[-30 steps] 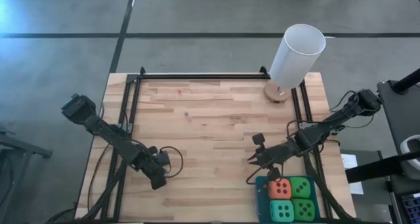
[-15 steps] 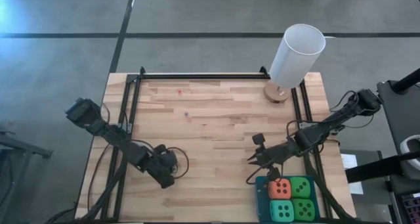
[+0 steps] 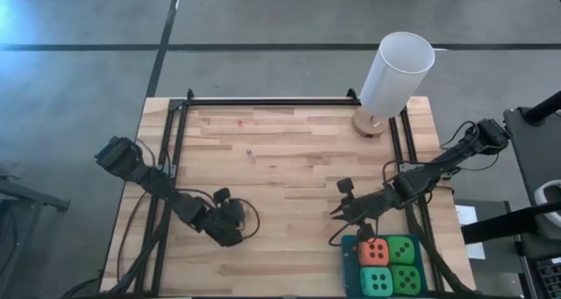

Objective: Pick & Place Dice
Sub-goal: Put the small blue die into the blue bin

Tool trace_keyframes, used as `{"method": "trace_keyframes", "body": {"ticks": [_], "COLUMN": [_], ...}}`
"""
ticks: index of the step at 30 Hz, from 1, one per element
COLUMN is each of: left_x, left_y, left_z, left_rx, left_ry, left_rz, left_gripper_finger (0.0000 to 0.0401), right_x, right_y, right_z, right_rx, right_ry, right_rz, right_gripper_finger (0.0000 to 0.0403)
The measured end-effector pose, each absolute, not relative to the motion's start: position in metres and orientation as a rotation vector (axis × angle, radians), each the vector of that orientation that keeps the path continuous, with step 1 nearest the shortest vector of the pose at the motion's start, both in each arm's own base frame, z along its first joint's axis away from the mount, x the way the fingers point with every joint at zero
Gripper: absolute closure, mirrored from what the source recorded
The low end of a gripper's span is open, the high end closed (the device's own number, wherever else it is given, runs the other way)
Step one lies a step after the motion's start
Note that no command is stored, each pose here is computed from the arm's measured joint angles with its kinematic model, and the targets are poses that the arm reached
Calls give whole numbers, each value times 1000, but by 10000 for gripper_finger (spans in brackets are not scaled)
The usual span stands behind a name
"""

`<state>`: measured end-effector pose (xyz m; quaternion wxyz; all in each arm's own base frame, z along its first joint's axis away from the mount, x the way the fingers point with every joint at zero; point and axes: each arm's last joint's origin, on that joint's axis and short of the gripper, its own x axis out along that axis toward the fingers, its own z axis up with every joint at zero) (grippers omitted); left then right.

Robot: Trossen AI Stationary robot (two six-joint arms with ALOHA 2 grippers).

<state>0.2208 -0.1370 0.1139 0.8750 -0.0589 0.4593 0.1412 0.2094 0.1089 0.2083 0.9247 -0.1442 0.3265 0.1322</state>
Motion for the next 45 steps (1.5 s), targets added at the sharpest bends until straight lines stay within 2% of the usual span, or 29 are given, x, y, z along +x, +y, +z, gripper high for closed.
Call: {"method": "trace_keyframes", "body": {"ticks": [19, 29, 34, 45], "left_x": [264, 255, 245, 238], "left_y": [-114, -117, -111, -107], "left_z": [96, 118, 127, 121], "left_rx": [-27, -28, -20, -30], "left_ry": [847, 831, 855, 910], "left_rz": [246, 215, 280, 344], "left_gripper_finger": [323, 323, 323, 323], "right_x": [210, 210, 209, 210], "right_y": [109, 109, 109, 109], "right_z": [208, 208, 208, 208], "right_rx": [-295, -295, -295, -295], "right_ry": [668, 669, 669, 670], "right_rz": [272, 272, 272, 272], "right_gripper_finger": [351, 351, 351, 351]}}
